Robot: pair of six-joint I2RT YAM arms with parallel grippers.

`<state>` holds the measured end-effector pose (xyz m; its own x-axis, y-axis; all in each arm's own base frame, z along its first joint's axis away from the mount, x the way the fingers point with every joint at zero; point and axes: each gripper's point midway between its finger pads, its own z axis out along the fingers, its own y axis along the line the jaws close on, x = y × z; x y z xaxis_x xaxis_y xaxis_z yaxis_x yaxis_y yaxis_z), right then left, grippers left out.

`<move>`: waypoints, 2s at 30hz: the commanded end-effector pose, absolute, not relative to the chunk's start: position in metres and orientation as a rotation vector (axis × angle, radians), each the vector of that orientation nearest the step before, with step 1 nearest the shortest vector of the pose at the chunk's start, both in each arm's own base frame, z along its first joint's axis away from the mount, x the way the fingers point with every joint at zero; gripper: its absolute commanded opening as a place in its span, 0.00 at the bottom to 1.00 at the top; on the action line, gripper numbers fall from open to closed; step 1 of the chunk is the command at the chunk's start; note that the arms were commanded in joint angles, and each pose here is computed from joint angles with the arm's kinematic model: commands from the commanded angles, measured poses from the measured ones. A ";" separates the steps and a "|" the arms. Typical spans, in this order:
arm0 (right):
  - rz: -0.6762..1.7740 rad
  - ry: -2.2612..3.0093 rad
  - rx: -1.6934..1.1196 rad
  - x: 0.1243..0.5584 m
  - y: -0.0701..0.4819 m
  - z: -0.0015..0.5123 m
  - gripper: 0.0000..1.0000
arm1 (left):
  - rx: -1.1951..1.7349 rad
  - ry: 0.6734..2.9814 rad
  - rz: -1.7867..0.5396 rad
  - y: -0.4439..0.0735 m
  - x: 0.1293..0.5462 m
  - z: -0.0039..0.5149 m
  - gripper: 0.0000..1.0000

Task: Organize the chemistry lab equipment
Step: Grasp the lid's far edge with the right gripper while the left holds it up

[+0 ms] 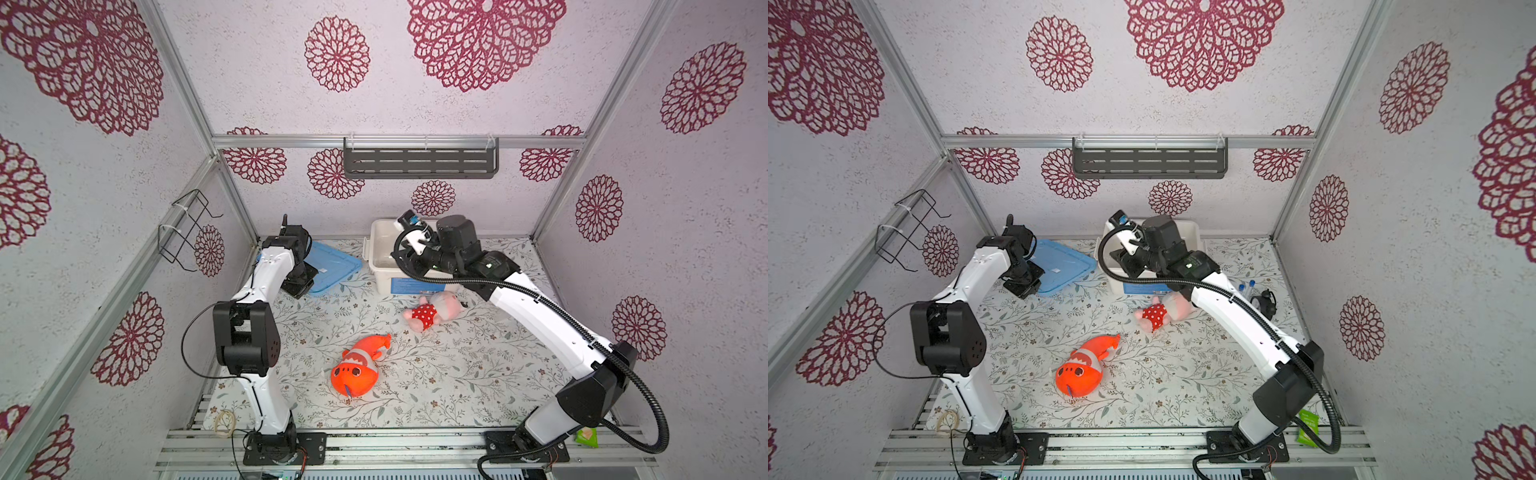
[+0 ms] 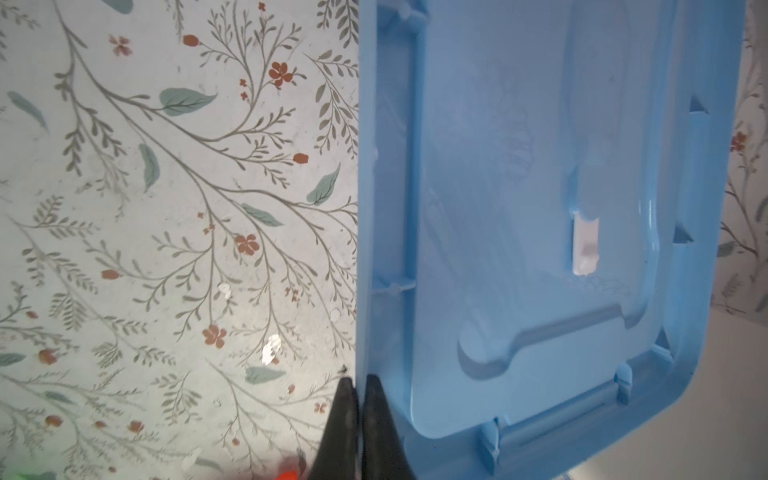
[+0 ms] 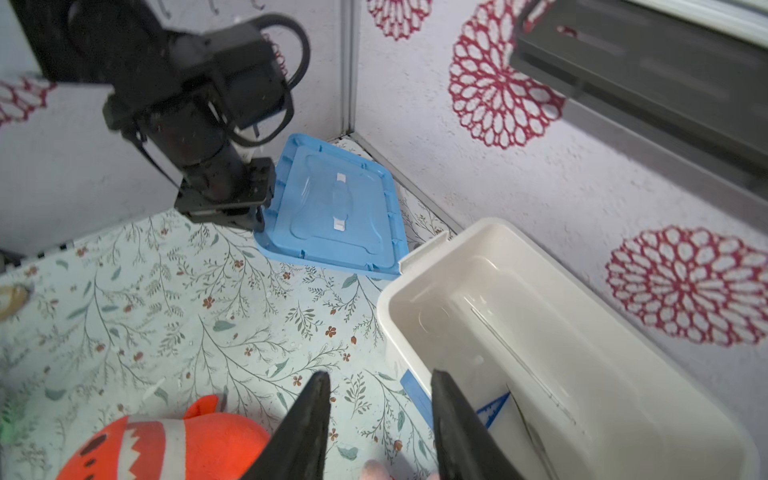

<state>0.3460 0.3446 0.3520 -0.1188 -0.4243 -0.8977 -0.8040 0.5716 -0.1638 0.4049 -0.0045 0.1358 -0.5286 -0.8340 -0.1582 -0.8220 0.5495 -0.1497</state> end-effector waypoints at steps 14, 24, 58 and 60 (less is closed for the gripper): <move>0.061 1.044 -1.671 0.316 0.471 0.257 0.60 | -1.540 2.543 -0.444 -0.037 0.349 0.184 0.00; -0.137 0.916 -1.721 0.338 0.499 0.224 0.60 | -1.556 2.544 -0.497 -0.043 0.323 0.198 0.00; -0.082 0.724 -1.902 0.280 0.501 0.244 0.60 | -1.594 2.500 -0.590 -0.036 0.276 0.213 0.00; -0.146 0.731 -1.907 0.287 0.502 0.236 0.60 | -1.585 2.506 -0.599 -0.037 0.274 0.216 0.00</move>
